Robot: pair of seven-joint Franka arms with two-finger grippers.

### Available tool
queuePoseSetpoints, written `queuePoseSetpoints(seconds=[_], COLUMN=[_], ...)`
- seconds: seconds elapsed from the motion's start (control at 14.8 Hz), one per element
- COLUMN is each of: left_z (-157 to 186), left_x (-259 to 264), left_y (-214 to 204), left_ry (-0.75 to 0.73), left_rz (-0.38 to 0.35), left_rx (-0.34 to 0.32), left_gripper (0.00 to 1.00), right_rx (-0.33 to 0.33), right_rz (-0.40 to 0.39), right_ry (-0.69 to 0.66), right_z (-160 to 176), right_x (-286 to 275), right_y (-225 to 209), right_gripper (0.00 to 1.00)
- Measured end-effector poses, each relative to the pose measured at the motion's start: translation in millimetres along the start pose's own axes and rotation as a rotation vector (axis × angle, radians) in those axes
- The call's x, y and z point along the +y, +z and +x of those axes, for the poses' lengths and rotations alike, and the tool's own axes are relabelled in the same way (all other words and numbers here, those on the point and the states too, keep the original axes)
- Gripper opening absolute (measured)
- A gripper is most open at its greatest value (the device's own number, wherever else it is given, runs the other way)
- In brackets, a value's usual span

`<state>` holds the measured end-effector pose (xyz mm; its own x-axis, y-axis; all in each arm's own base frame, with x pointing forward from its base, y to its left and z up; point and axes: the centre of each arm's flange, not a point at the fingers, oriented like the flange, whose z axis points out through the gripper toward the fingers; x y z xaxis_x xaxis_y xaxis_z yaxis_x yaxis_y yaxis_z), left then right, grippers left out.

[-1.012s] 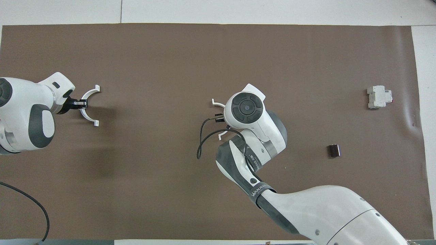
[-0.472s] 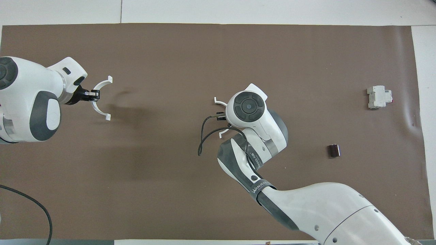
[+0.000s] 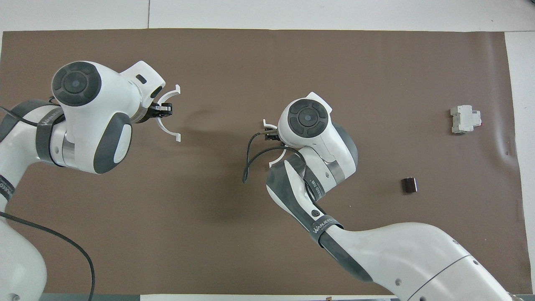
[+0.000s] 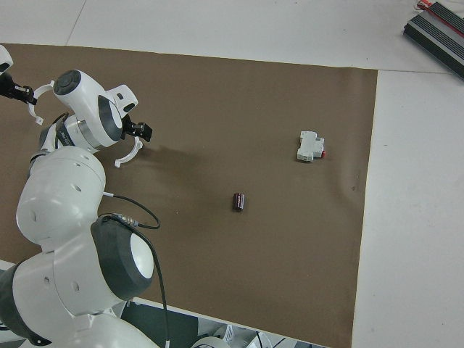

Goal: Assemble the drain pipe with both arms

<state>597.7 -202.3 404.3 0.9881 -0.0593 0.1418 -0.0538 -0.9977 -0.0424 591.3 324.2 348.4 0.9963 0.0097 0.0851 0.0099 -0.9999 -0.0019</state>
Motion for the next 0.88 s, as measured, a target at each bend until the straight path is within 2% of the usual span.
queuePoseSetpoints(seconds=[0.2, 0.34, 0.54, 0.74, 0.88], left_z=[0.8, 1.0, -5.3, -15.2, -24.2], left_x=[51.4, 85.1, 118.9, 136.9, 150.7], left_y=[2.6, 14.4, 34.8, 44.1, 50.6], left_ry=[-0.039, -0.055, -0.035, -0.009, 0.013], left_rz=[-0.003, 0.001, 0.012, 0.023, 0.030], left_rx=[-0.003, -0.014, -0.030, -0.042, -0.053], left_gripper=[0.21, 0.21, 0.21, 0.21, 0.21], right_rx=[0.003, -0.030, -0.063, -0.108, -0.130], right_rz=[-0.025, -0.055, -0.072, -0.068, -0.065], right_ry=[0.072, 0.084, 0.092, 0.061, 0.048], right_z=[27.9, 23.6, -0.3, -27.1, -36.7], right_x=[59.4, 108.0, 178.1, 237.5, 248.1], right_y=[-91.5, -151.9, -234.4, -279.6, -277.9], right_gripper=[1.00, 1.00, 1.00, 1.00, 1.00])
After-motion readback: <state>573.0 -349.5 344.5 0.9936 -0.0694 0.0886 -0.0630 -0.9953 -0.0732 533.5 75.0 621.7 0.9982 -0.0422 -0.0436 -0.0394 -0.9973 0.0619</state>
